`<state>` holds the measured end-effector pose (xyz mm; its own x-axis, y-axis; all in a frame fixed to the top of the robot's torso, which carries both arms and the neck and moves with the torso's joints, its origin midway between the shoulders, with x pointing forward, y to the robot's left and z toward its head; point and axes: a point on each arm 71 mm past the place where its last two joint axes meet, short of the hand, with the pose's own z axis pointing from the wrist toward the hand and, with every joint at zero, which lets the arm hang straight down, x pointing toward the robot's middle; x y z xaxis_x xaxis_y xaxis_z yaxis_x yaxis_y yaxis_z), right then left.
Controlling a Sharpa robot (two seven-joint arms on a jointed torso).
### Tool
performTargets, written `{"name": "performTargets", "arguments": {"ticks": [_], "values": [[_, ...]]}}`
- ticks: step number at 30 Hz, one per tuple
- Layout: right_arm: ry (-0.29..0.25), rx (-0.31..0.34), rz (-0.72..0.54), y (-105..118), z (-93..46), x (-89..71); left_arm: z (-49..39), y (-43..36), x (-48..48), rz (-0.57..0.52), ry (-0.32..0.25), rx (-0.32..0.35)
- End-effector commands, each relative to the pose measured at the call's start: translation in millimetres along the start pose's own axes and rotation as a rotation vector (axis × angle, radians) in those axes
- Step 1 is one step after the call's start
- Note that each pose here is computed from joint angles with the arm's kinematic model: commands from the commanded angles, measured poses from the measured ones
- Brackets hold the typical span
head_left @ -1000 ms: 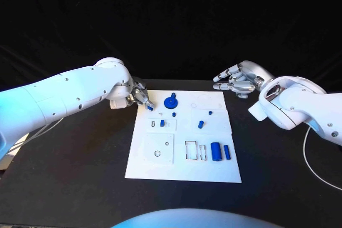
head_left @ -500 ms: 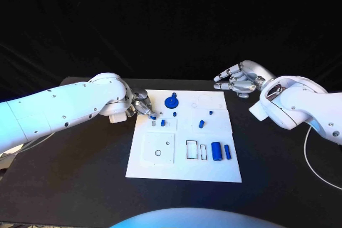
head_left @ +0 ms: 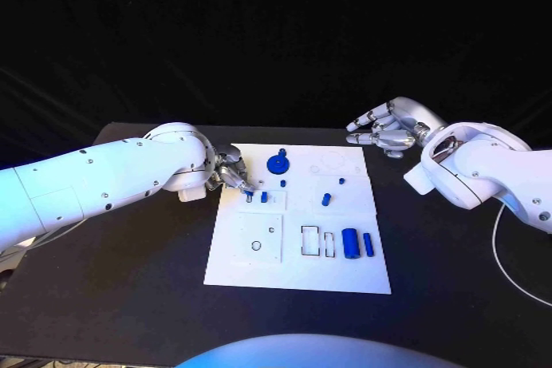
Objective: Assemble the parts on the task board
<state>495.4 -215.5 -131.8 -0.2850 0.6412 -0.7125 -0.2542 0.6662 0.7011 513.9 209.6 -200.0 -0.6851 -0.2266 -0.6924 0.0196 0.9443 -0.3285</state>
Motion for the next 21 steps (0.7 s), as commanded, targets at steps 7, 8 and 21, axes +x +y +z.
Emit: {"name": "performTargets", "arguments": {"ticks": [7,8,21], "values": [[0.008,-0.004,0.001,0.1,-0.3,0.7,3.1,2.0,5.9,0.046,0.047,-0.018],[0.008,-0.004,0.001,0.1,-0.3,0.7,3.3,2.6,6.1,0.048,0.051,-0.021],[0.008,-0.005,0.003,0.2,-0.6,0.7,4.1,4.6,8.1,0.072,0.088,-0.029]]}}
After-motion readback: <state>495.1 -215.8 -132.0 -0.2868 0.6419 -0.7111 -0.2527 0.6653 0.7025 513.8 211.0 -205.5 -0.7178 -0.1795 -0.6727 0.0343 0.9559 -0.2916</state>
